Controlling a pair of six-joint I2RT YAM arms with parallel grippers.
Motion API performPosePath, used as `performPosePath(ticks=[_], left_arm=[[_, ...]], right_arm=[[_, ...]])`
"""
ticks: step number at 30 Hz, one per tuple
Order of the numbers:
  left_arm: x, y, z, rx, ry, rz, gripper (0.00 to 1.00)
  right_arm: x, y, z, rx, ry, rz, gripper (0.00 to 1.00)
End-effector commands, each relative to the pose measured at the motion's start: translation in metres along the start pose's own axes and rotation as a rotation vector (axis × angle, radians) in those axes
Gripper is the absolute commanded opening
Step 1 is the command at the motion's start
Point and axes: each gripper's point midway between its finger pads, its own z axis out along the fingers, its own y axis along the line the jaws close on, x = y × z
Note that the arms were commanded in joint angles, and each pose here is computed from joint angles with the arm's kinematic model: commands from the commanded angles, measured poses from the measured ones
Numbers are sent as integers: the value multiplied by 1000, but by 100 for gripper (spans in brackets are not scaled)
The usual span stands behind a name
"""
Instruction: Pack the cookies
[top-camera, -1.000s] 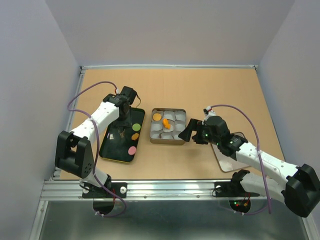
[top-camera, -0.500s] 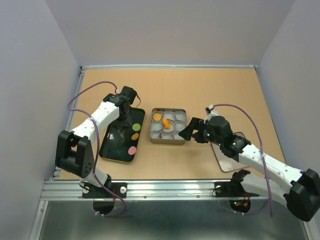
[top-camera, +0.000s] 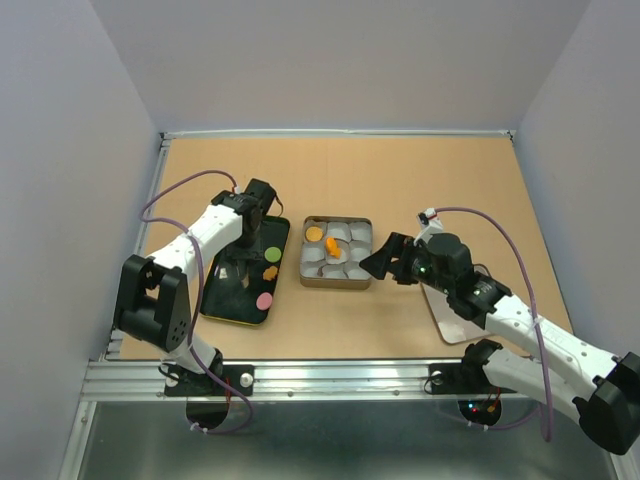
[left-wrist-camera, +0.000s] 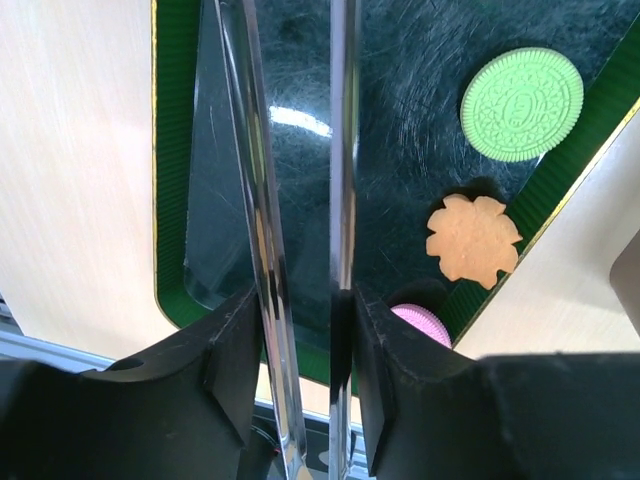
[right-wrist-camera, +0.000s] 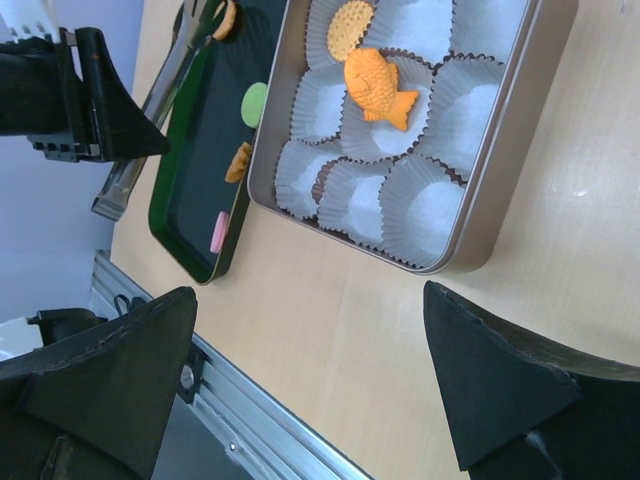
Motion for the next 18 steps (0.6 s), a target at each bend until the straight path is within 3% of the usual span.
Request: performPosePath(ticks=[1, 10, 15, 18], left_arm=[[7, 3, -4, -17, 13, -1, 45], [11, -9, -8, 13, 19, 20, 33], [7, -18, -15, 69, -2, 15, 17], [-3, -27, -25, 133, -47, 5, 14]], right_arm=[[-18, 14, -5, -49, -70, 3, 99], [-21, 18, -7, -59, -77, 4, 99], [-19, 16, -9, -61, -80, 8, 99], [-19, 18, -11, -70, -82, 12, 100]])
